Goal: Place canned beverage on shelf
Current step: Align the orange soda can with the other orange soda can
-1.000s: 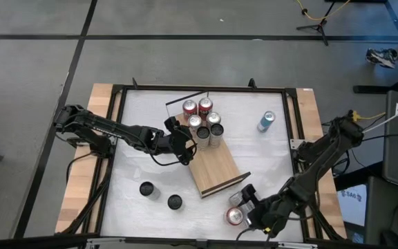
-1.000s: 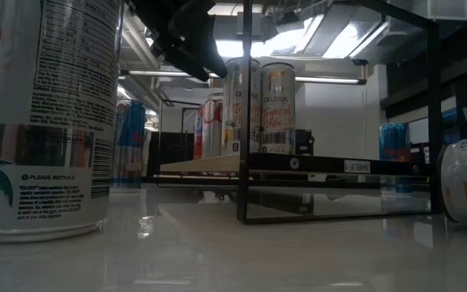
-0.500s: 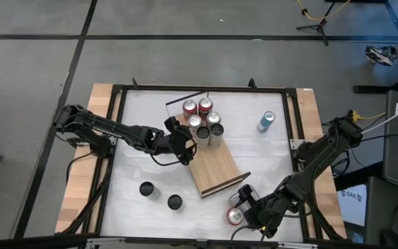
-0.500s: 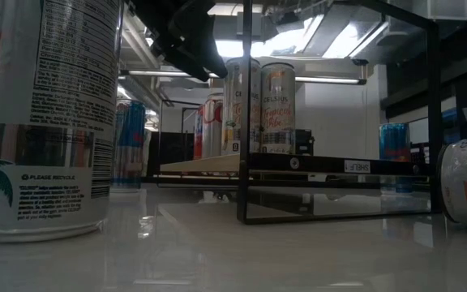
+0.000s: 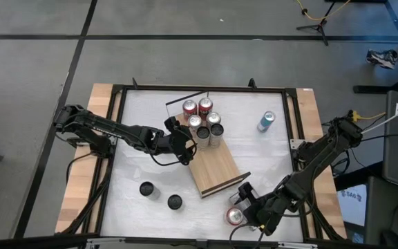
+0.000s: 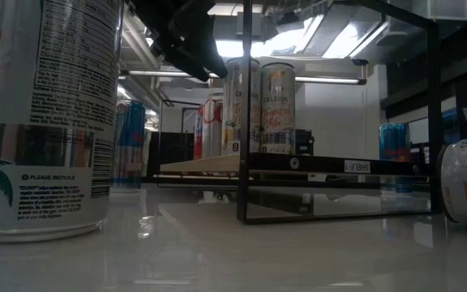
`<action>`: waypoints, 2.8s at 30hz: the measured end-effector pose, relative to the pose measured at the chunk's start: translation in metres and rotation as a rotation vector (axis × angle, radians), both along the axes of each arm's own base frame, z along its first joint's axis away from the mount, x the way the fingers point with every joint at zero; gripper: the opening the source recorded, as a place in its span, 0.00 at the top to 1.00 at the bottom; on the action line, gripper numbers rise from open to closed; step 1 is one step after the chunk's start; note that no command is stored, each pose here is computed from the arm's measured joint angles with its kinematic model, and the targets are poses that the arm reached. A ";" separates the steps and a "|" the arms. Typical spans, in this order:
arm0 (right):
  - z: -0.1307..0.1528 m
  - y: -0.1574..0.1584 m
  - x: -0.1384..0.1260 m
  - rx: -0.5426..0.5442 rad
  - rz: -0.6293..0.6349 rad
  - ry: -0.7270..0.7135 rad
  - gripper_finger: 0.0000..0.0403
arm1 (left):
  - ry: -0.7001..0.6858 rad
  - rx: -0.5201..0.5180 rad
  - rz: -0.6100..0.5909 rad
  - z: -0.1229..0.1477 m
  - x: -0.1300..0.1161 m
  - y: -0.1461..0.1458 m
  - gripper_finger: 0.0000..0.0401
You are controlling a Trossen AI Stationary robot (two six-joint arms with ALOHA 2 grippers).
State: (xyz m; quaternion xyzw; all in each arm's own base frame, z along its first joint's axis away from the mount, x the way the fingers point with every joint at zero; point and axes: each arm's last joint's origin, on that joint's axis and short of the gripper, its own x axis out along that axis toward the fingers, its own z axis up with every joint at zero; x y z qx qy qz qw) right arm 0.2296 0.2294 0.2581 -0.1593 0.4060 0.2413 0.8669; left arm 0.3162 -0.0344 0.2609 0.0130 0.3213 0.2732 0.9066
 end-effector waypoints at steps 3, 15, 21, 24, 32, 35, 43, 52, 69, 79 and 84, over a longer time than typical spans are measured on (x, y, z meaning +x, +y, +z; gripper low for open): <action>0.000 0.000 0.000 0.000 0.002 0.000 0.05 | 0.000 0.000 0.000 0.000 0.000 0.000 0.12; 0.000 -0.003 0.003 0.036 -0.133 -0.005 0.05 | 0.004 0.006 -0.002 0.000 0.000 0.001 0.12; 0.000 -0.003 0.002 0.066 -0.188 0.023 0.05 | 0.000 0.015 0.008 0.000 0.000 0.001 0.12; -0.001 -0.003 0.001 0.067 -0.179 0.033 0.05 | 0.000 0.015 0.005 0.000 0.000 0.000 0.12; 0.006 0.003 0.007 0.164 -0.174 -0.035 0.05 | 0.000 0.016 0.003 0.000 0.000 -0.001 0.12; 0.009 0.005 0.009 0.191 -0.160 -0.062 0.05 | 0.000 0.015 0.003 0.000 0.000 -0.001 0.12; -0.008 0.013 0.015 0.154 -0.133 -0.029 0.05 | 0.001 0.004 -0.023 0.000 -0.001 -0.007 0.12; -0.034 0.018 0.020 0.057 -0.147 0.026 0.05 | 0.000 -0.006 -0.058 0.000 -0.002 -0.017 0.12; -0.057 0.023 0.025 0.018 -0.140 0.085 0.19 | 0.000 -0.007 -0.071 0.000 -0.003 -0.021 0.12; -0.055 0.025 0.027 0.064 -0.157 0.068 0.29 | -0.022 -0.037 -0.045 0.000 -0.003 -0.021 0.12; -0.051 0.026 0.028 0.084 -0.173 0.079 0.26 | -0.024 -0.037 -0.044 0.000 -0.003 -0.021 0.12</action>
